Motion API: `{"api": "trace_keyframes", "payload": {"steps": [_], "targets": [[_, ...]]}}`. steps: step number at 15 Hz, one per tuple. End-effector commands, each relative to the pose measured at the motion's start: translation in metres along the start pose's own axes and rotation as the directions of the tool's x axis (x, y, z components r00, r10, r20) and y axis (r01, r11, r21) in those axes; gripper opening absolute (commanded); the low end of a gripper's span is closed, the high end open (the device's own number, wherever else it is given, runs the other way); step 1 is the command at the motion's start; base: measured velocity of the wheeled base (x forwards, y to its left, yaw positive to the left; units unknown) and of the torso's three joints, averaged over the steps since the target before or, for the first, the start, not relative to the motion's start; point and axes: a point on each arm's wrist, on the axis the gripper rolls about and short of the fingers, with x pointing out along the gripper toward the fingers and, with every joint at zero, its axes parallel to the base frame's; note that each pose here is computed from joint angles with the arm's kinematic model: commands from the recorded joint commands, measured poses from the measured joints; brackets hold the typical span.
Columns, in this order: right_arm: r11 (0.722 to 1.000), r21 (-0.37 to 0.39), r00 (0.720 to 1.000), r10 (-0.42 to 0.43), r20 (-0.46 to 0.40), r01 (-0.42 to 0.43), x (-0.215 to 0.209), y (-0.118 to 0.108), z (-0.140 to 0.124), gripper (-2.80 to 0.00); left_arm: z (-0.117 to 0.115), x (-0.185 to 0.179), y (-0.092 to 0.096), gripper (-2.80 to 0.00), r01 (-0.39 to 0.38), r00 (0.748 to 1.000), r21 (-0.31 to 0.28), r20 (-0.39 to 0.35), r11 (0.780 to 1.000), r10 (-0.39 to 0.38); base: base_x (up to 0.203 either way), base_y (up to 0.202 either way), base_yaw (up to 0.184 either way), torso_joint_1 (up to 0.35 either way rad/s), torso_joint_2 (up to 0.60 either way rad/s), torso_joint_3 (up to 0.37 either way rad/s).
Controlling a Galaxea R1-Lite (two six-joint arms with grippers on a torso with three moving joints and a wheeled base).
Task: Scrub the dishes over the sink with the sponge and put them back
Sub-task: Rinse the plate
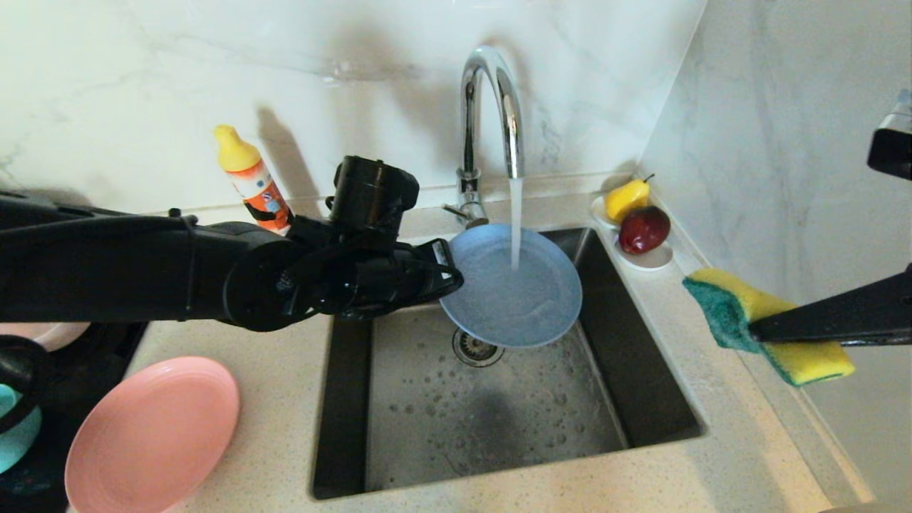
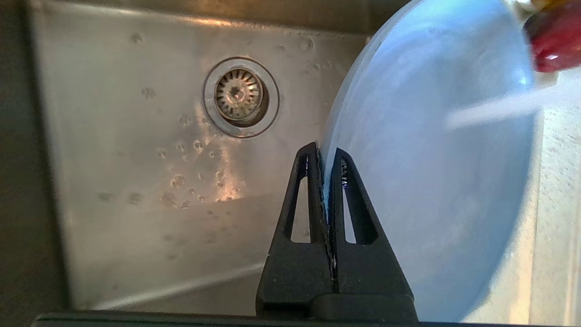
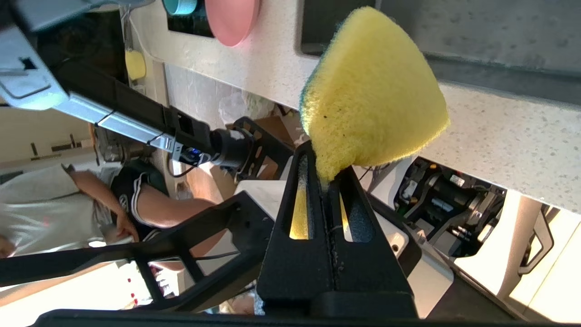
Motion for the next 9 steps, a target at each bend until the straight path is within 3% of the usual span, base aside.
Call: {"api": "trace_keyframes", "payload": {"steps": [1,6,9], "targets": [[1.0,-0.001,1.0,0.003,0.013,-0.003,-0.0031,-0.0057,-0.0118,-2.8,-0.0067,0.0337,0.0002,-2.8,-0.016,1.0,-0.005,-0.022,1.0,0.016,0.0,0.0,0.0,0.0,0.0,0.0],[1.0,0.004,1.0,-0.003,0.018,0.003,0.0013,-0.0119,-0.0142,-2.8,-0.0112,0.0421,-0.0041,-2.8,0.019,0.999,-0.022,-0.049,1.0,-0.02,0.0,0.0,0.0,0.0,0.0,0.0],[1.0,0.017,1.0,-0.014,0.01,0.013,0.0034,-0.0154,-0.0156,-2.8,-0.0148,0.0417,-0.001,-2.8,-0.004,0.998,-0.02,-0.06,1.0,0.003,0.0,0.0,0.0,0.0,0.0,0.0]]}}
